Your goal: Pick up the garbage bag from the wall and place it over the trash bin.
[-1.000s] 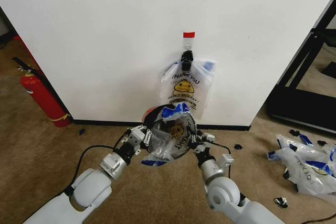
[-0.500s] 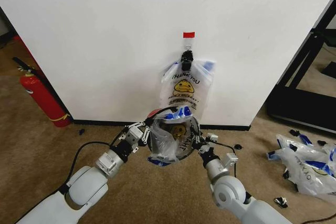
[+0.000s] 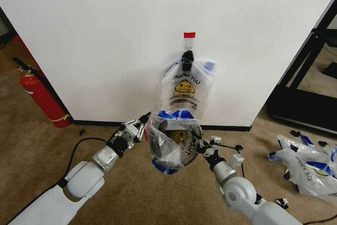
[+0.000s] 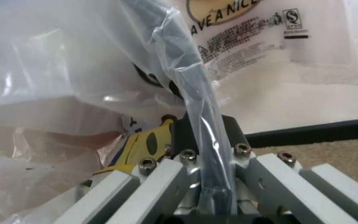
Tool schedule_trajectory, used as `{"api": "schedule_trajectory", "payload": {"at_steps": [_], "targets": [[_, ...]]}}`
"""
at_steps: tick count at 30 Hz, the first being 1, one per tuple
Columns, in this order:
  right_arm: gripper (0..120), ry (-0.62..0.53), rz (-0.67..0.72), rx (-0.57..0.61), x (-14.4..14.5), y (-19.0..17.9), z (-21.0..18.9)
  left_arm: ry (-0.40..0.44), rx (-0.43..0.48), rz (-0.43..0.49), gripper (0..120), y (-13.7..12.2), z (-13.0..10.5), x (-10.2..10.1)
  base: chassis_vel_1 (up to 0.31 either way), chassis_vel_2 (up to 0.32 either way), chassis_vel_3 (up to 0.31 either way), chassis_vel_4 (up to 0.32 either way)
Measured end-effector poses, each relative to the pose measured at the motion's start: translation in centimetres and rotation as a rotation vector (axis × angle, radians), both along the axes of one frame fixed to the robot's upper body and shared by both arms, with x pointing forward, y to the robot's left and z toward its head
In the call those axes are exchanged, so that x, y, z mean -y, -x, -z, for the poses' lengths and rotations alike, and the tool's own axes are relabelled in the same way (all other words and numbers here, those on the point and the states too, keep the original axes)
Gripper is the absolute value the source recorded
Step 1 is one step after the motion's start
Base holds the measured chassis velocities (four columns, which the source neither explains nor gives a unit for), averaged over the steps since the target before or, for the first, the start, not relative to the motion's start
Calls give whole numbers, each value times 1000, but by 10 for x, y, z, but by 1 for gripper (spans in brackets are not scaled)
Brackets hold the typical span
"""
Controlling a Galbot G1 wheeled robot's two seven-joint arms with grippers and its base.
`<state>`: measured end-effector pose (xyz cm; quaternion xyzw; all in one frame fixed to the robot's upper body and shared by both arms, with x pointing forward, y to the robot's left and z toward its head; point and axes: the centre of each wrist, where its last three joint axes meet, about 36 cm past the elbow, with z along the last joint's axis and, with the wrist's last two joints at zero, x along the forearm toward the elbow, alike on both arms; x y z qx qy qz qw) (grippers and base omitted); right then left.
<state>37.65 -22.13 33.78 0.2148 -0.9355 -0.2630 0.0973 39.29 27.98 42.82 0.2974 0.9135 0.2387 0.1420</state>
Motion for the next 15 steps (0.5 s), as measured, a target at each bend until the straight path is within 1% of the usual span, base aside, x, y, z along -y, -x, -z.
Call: {"api": "schedule_trajectory", "payload": {"at_steps": [6, 11, 12, 15], "targets": [[0, -33, -47, 12, 7, -2, -1, -21, 5, 19, 0, -9, 6, -10, 0, 0, 0, 0], [0, -62, -32, 15, 6, -4, -4, -27, 2, 42, 0, -10, 8, -11, 0, 0, 0, 0], [0, -87, -20, 18, 4, -5, -8, -28, -2, 64, 0, -8, 9, -10, 0, 0, 0, 0], [0, -112, -9, 20, 4, -7, -11, -37, 2, 120, 0, -6, 14, -10, 0, 0, 0, 0]]}}
